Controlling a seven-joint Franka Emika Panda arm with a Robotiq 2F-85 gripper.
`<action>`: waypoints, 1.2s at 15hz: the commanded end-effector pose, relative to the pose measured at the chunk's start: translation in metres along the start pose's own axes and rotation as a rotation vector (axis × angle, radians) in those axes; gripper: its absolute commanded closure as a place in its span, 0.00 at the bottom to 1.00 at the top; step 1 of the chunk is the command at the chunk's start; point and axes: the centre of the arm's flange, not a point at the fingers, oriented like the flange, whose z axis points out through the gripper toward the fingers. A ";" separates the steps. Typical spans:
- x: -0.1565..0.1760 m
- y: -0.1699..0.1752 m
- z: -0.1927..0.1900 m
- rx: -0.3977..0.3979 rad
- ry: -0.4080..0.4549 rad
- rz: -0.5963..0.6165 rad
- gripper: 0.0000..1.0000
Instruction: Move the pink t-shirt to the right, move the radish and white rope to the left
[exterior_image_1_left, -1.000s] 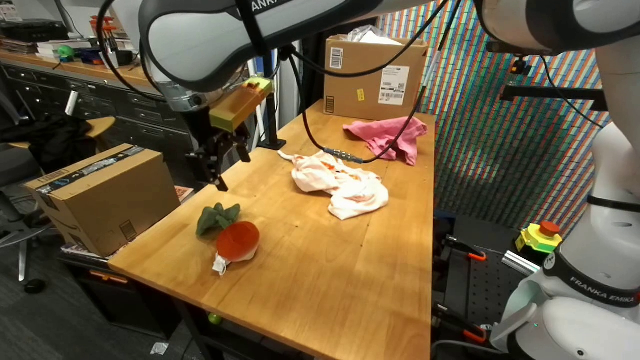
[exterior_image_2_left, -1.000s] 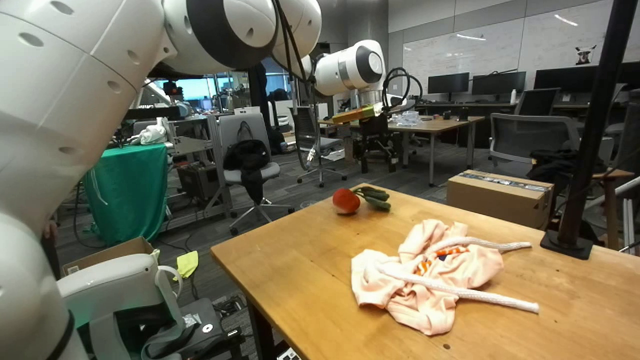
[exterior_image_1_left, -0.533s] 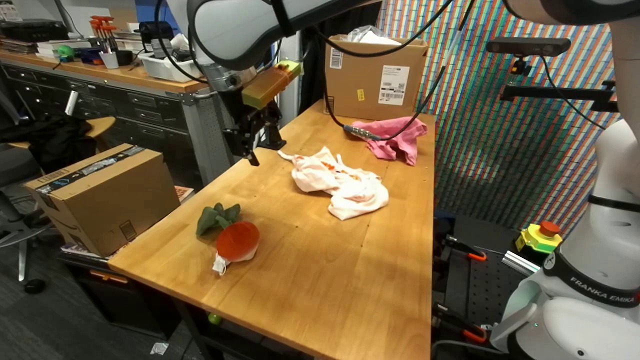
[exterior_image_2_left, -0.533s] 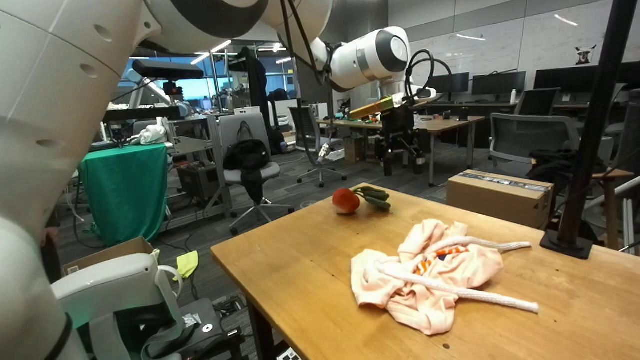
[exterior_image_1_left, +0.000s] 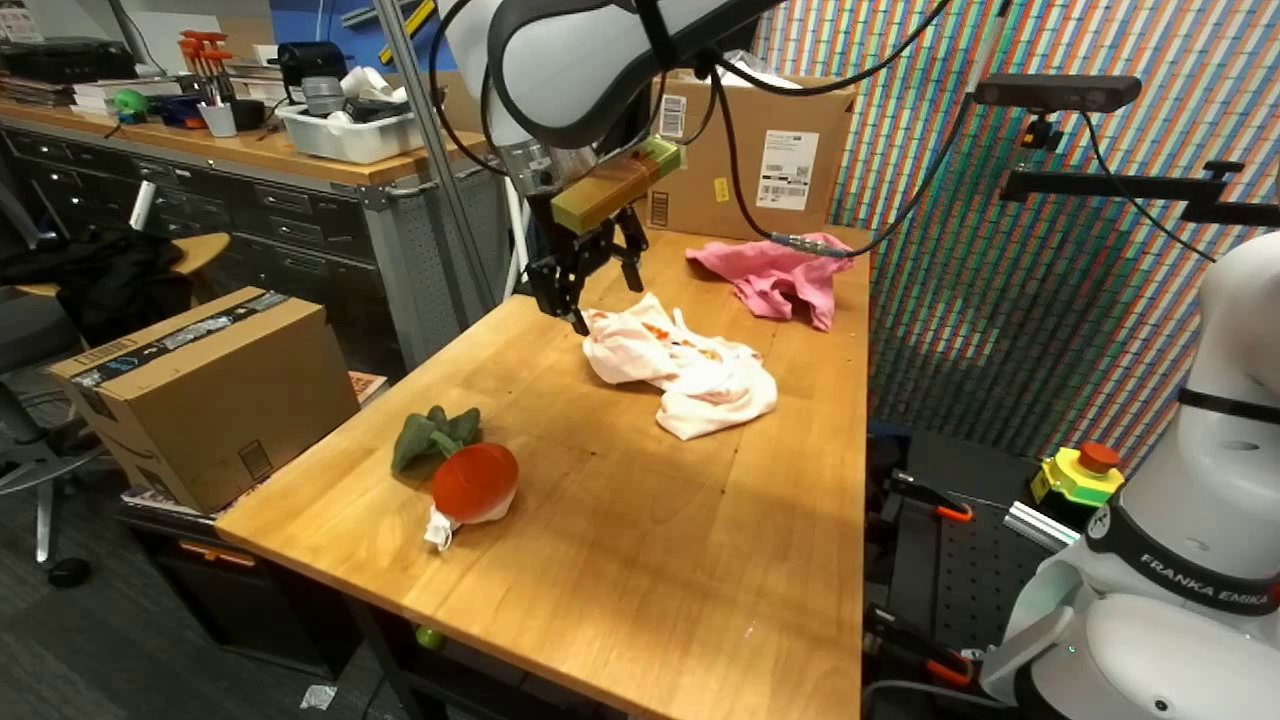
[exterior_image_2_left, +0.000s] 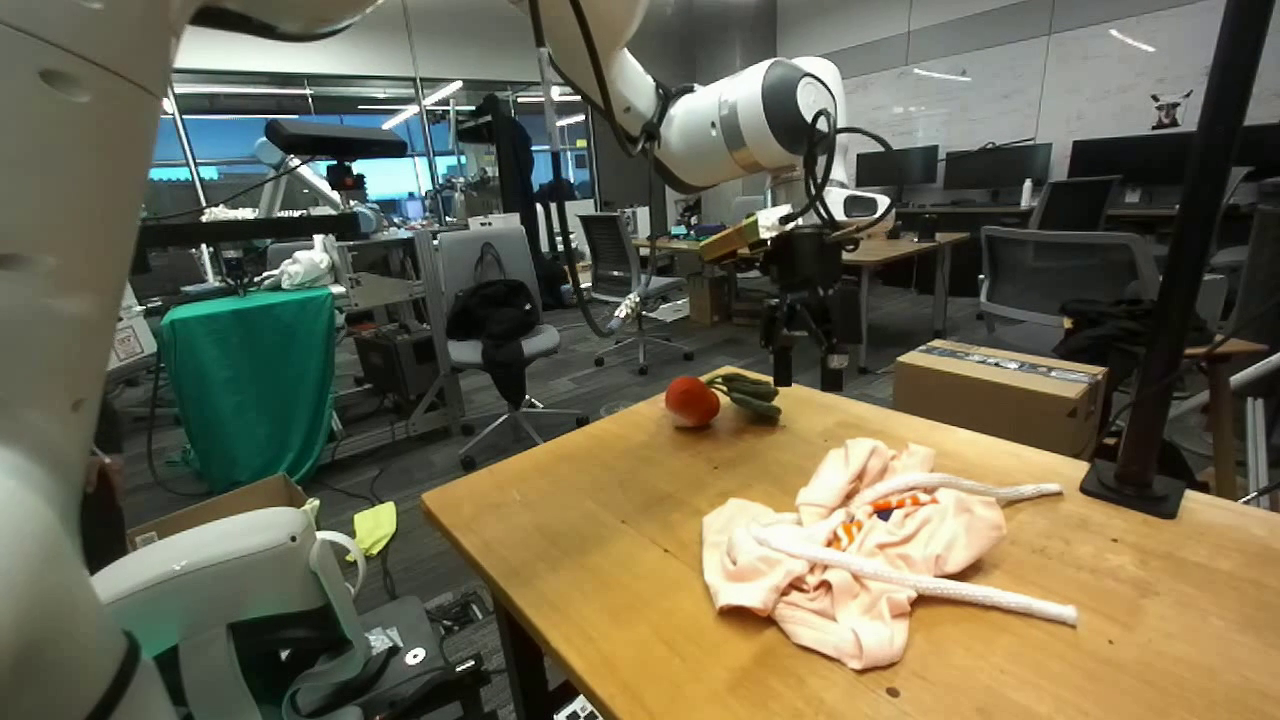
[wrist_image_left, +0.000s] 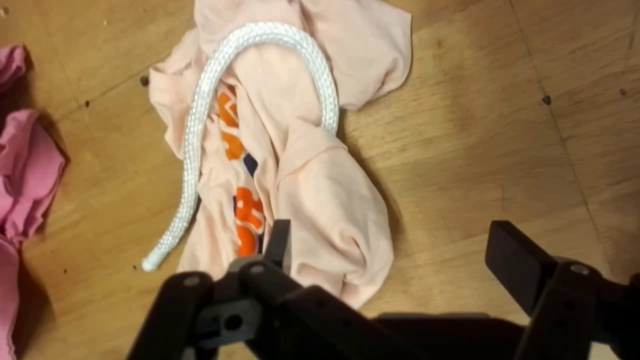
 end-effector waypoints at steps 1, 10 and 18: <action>-0.044 0.028 0.015 0.050 0.000 0.135 0.00; -0.082 0.045 0.044 0.087 0.009 0.190 0.00; -0.106 0.047 0.065 0.125 0.024 -0.017 0.00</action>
